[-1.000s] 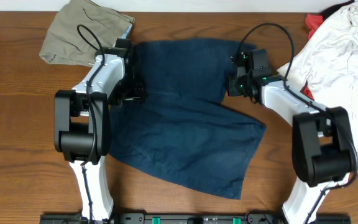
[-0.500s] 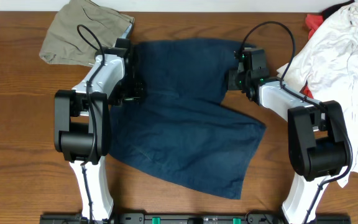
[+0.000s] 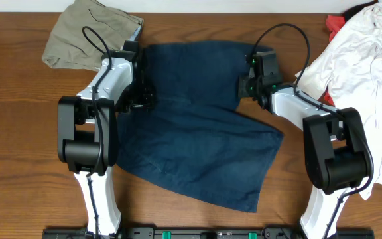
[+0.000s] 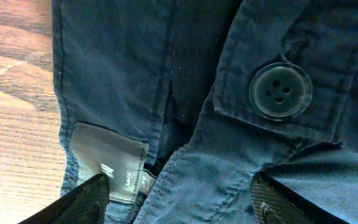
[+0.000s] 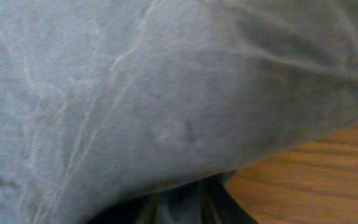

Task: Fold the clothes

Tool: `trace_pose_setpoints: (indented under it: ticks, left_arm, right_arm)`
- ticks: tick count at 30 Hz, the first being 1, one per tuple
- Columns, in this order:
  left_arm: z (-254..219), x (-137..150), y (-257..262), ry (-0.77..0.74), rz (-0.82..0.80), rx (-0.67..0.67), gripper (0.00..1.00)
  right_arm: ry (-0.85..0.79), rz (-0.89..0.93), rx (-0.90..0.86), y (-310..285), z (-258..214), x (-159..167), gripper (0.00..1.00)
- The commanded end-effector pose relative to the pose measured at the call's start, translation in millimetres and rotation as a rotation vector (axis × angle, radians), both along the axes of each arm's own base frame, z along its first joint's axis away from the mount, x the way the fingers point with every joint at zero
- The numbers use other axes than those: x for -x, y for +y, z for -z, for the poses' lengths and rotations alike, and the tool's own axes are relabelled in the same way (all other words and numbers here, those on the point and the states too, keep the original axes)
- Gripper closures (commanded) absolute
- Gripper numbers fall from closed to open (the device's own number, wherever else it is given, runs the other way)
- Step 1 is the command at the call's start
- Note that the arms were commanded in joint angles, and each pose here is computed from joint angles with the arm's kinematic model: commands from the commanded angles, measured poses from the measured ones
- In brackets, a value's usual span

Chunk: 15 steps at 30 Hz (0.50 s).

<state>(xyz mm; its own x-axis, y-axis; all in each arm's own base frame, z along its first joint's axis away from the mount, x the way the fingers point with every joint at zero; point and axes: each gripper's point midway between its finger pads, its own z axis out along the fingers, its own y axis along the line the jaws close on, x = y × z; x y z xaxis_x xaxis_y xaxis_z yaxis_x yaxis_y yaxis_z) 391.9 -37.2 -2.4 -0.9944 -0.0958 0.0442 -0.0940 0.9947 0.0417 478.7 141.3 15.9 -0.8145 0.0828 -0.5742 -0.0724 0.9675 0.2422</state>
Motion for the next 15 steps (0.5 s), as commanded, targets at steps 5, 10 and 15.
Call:
trace_pose_setpoints:
  ticks: [5,10,15]
  left_arm:
    - [31,20,-2,0.090,0.004,-0.011,0.25]
    - [31,19,-2,0.090,0.004,-0.011,0.25]
    - [31,20,-2,0.090,0.004,-0.011,0.25]
  right_arm:
    - [0.025,0.027,0.041,-6,10,3,0.65]
    - [0.041,0.033,0.055,-9,16,6,0.60]
    - [0.078,0.034,0.063,-9,34,10,0.59]
